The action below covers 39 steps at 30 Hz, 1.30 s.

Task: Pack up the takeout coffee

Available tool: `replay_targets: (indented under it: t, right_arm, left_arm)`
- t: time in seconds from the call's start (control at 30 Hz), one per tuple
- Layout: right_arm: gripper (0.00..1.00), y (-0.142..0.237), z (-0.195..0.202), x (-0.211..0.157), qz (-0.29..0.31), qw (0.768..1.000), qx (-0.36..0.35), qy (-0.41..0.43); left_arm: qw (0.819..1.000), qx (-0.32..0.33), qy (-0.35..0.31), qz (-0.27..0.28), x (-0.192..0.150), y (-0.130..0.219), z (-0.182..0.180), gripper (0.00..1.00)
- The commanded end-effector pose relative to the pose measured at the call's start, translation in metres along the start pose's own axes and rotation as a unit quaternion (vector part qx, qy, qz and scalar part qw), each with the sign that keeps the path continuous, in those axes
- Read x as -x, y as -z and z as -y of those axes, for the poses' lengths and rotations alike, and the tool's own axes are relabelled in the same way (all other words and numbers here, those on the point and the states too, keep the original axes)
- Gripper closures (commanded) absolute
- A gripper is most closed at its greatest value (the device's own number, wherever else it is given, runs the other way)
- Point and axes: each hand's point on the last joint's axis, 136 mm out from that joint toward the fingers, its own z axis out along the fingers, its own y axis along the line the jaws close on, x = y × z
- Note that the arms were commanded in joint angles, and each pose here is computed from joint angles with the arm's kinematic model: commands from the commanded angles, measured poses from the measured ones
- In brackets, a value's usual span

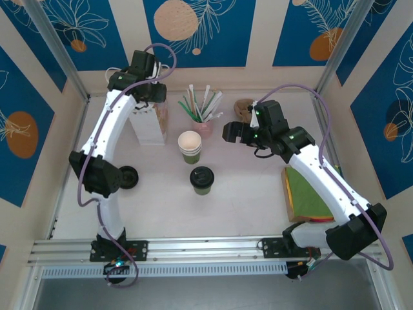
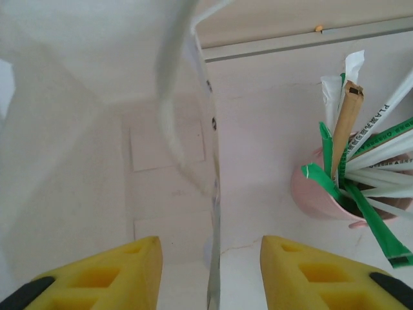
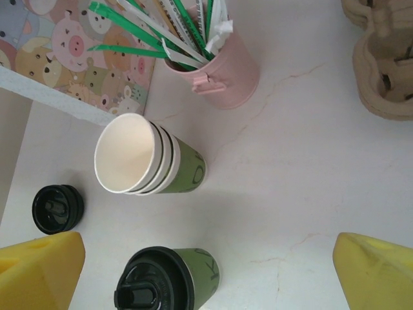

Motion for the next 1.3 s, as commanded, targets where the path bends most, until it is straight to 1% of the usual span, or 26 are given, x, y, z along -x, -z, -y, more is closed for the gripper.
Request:
replay_targets:
  t: [0.0, 0.13, 0.3, 0.43, 0.67, 0.9, 1.1, 1.27]
  right_arm:
    - [0.01, 0.008, 0.005, -0.004, 0.004, 1.000, -0.003, -0.014]
    - [0.01, 0.009, 0.009, -0.006, 0.006, 1.000, -0.007, -0.017]
    - [0.01, 0.003, 0.012, -0.010, 0.003, 1.000, -0.006, -0.021]
    - [0.01, -0.005, 0.012, -0.010, -0.004, 1.000, 0.001, -0.021]
    - [0.01, -0.020, 0.011, -0.010, -0.016, 1.000, 0.017, -0.014]
    - [0.01, -0.031, 0.006, -0.008, -0.033, 0.999, 0.040, -0.010]
    - [0.01, -0.036, 0.004, -0.011, -0.042, 0.998, 0.047, -0.010]
    - [0.01, -0.037, 0.006, -0.016, -0.051, 0.998, 0.046, -0.012]
  left_arm:
    - [1.000, -0.012, -0.009, -0.006, 0.002, 0.000, 0.001, 0.64]
    - [1.000, -0.010, -0.005, -0.024, -0.006, -0.006, 0.001, 0.84]
    - [0.999, -0.004, 0.012, -0.036, -0.015, 0.005, 0.001, 1.00]
    - [0.999, 0.004, 0.021, -0.045, -0.026, 0.020, 0.004, 1.00]
    - [0.996, -0.007, 0.062, -0.056, -0.056, 0.051, 0.012, 1.00]
    - [0.993, -0.033, 0.098, -0.061, -0.101, 0.079, 0.027, 1.00]
    - [0.992, -0.047, 0.093, -0.070, -0.134, 0.101, 0.041, 1.00]
    - [0.991, -0.054, 0.082, -0.092, -0.165, 0.117, 0.049, 1.00]
